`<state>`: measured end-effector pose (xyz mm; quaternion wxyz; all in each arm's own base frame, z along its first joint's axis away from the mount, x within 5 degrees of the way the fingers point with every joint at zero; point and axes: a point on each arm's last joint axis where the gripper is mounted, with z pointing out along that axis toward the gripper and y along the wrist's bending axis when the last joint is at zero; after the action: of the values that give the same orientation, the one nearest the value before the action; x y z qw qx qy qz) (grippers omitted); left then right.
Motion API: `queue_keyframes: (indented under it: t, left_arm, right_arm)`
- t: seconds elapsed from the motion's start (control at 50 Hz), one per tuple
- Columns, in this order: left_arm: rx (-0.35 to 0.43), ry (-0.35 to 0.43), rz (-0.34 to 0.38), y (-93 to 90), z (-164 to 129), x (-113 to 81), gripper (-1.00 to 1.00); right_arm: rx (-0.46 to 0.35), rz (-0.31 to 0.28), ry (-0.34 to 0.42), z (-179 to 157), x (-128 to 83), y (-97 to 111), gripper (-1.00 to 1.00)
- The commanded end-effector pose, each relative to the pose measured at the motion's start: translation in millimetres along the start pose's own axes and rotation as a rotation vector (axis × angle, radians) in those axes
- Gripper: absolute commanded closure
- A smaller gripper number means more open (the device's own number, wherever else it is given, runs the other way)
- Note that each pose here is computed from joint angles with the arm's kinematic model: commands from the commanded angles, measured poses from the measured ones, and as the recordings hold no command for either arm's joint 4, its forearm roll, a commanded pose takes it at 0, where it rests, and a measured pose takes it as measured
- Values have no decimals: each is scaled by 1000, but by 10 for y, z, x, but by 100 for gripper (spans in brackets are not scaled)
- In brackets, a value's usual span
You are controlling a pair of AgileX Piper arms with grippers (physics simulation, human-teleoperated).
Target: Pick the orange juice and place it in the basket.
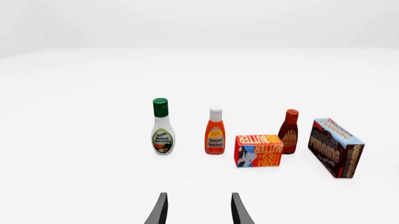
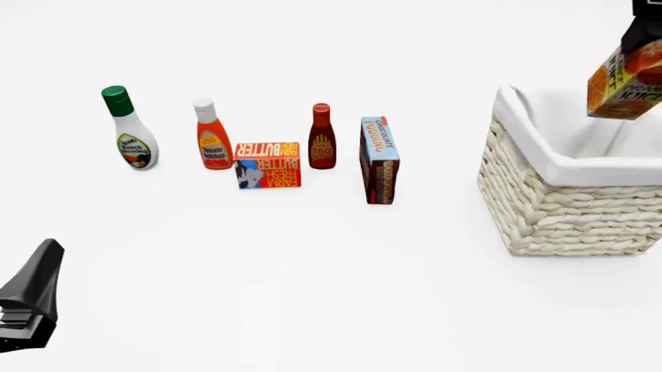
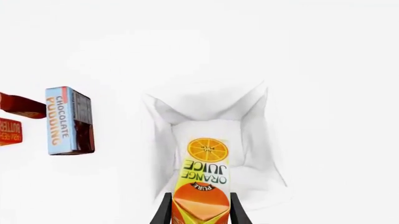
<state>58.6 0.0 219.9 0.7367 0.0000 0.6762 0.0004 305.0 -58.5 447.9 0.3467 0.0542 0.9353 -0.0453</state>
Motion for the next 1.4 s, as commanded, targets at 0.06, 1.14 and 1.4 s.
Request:
queue_keyframes:
  t: [0.06,1.14,1.4]
  left_arm:
    - [1,0,0,-1,36,-70,-100]
    - [1,0,0,-1,33,-68,-100]
    - [2,0,0,-1,41,-73,-100]
  right_arm:
    - [2,33,32,135,-3,-14,100]
    - [26,66,140,633,-7,-199,100]
    - [29,70,161,777,-32,-241,100]
